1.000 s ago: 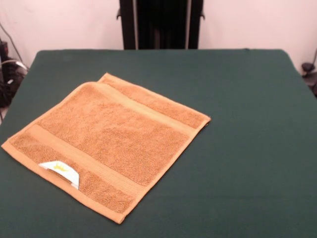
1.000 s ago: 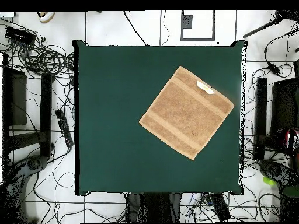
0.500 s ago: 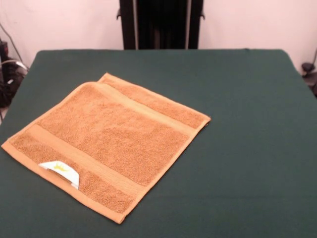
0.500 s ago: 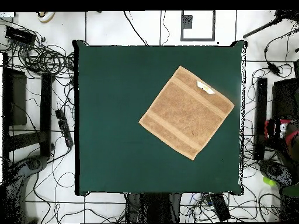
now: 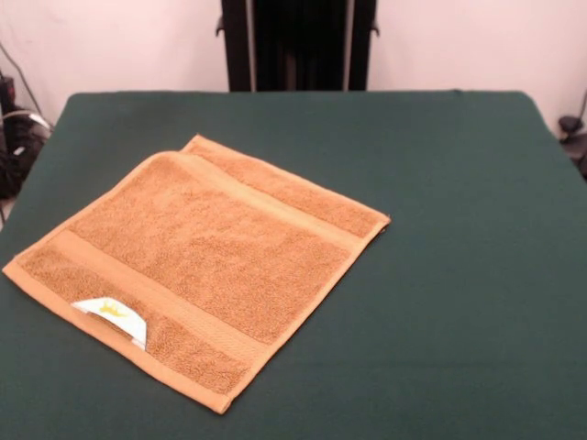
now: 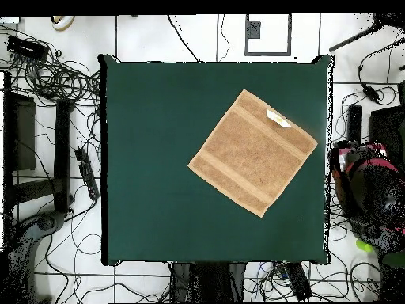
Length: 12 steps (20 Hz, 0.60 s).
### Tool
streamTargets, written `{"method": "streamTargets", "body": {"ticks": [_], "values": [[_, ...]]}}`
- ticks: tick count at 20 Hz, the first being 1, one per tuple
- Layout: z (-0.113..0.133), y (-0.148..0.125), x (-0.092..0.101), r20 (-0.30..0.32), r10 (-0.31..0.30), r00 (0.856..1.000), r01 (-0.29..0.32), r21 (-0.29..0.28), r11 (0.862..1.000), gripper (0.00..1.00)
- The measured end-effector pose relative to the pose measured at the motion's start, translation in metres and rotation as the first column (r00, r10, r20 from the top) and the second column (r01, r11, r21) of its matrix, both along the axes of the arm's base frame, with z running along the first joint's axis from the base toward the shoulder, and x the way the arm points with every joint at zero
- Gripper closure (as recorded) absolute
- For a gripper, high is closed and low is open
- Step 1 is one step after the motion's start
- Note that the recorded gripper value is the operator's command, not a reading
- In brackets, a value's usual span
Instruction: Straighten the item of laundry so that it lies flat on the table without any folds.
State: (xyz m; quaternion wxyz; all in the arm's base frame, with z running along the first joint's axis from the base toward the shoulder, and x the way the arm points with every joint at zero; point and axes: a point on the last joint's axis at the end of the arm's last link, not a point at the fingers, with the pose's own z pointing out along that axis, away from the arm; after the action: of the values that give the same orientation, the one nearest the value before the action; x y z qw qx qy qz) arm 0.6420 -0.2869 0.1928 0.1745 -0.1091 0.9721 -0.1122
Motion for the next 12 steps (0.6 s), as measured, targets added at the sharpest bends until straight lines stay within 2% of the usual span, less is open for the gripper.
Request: {"method": "streamTargets", "body": {"ticks": [5,12], "values": [[0.03,-0.013,-0.003,-0.031,-0.031,0.999,0.031,-0.001,1.0,1.0],[0.112,-0.047,-0.004,-0.072,-0.126,0.989,0.125,-0.027,0.992,1.0]]}}
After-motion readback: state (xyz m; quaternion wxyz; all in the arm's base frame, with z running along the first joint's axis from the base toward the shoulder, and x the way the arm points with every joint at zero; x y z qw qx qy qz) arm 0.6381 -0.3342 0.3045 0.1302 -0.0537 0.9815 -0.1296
